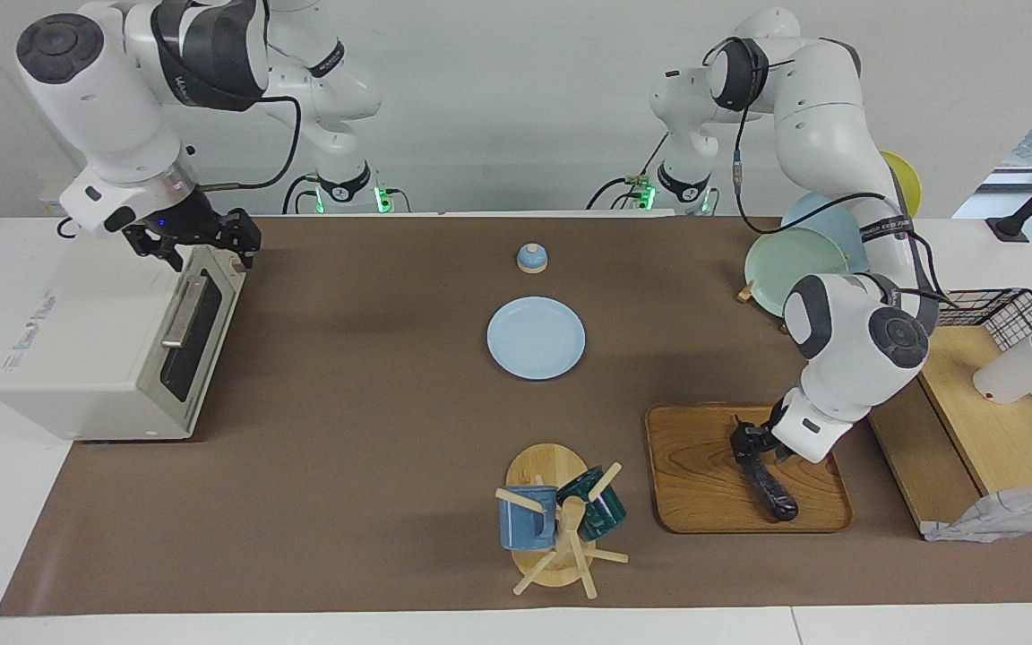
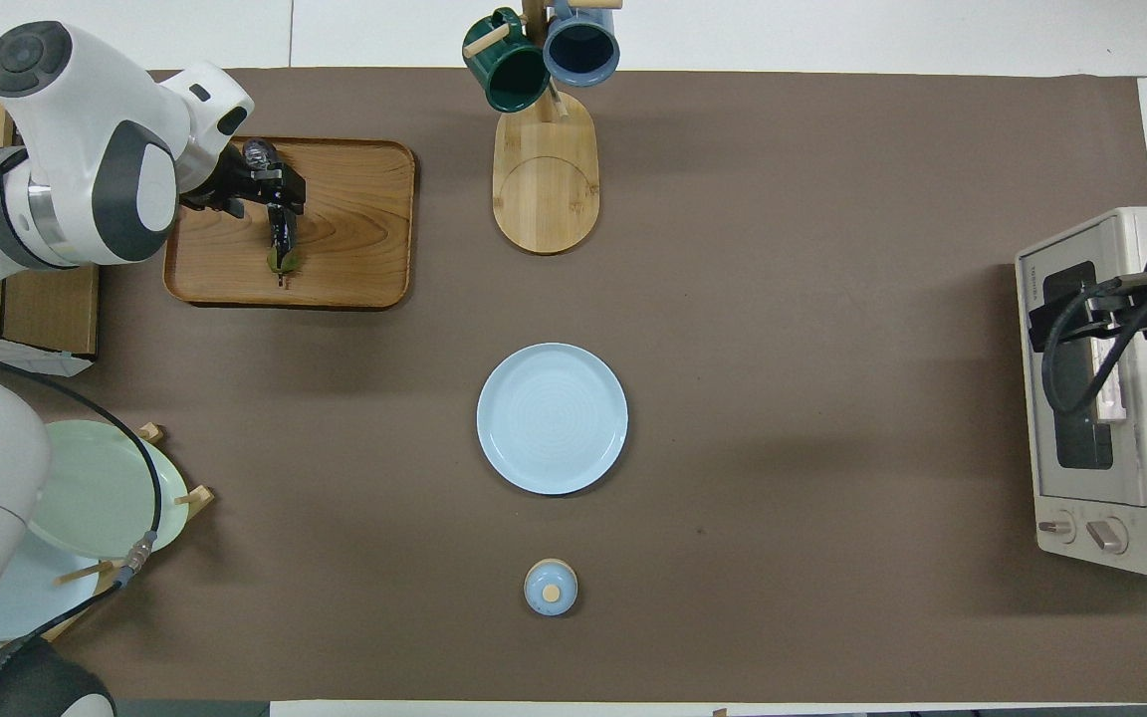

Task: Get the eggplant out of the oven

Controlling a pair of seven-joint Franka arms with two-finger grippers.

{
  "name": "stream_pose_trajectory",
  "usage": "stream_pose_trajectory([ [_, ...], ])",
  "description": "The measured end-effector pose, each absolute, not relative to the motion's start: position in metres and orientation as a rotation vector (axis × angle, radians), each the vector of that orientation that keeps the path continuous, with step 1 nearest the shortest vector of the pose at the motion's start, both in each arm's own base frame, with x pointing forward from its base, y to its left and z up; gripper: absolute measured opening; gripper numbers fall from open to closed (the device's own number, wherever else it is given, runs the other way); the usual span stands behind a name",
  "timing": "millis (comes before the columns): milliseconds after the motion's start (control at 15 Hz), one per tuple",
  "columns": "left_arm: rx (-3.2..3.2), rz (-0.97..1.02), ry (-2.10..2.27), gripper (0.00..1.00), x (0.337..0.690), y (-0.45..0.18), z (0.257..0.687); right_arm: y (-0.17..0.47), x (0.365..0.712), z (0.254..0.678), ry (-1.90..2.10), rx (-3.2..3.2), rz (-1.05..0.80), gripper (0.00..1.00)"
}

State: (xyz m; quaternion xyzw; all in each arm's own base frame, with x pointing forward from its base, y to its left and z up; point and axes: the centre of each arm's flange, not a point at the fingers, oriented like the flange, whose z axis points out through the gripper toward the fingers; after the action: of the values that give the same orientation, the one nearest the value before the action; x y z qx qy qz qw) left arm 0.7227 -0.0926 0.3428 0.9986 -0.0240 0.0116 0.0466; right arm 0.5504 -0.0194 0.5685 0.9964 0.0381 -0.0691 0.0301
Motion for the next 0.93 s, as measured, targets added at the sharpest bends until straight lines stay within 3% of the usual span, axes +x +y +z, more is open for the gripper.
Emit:
stream_pose_trajectory([
  [67,3.047,0.046,-0.072,0.98,0.723,-0.092,0.349,-0.017,0.550,0.569,0.112,3.071,-0.215,1.00],
  [133,3.046,0.059,-0.070,1.00,0.722,-0.090,0.357,-0.020,0.550,0.569,0.104,3.071,-0.214,1.00],
  [467,3.052,0.049,-0.051,1.00,0.699,-0.072,0.446,-0.030,0.550,0.572,0.075,3.074,-0.205,1.00],
  [933,3.067,-0.021,-0.021,1.00,0.618,-0.042,0.594,-0.025,0.549,0.582,0.088,3.074,-0.180,1.00],
])
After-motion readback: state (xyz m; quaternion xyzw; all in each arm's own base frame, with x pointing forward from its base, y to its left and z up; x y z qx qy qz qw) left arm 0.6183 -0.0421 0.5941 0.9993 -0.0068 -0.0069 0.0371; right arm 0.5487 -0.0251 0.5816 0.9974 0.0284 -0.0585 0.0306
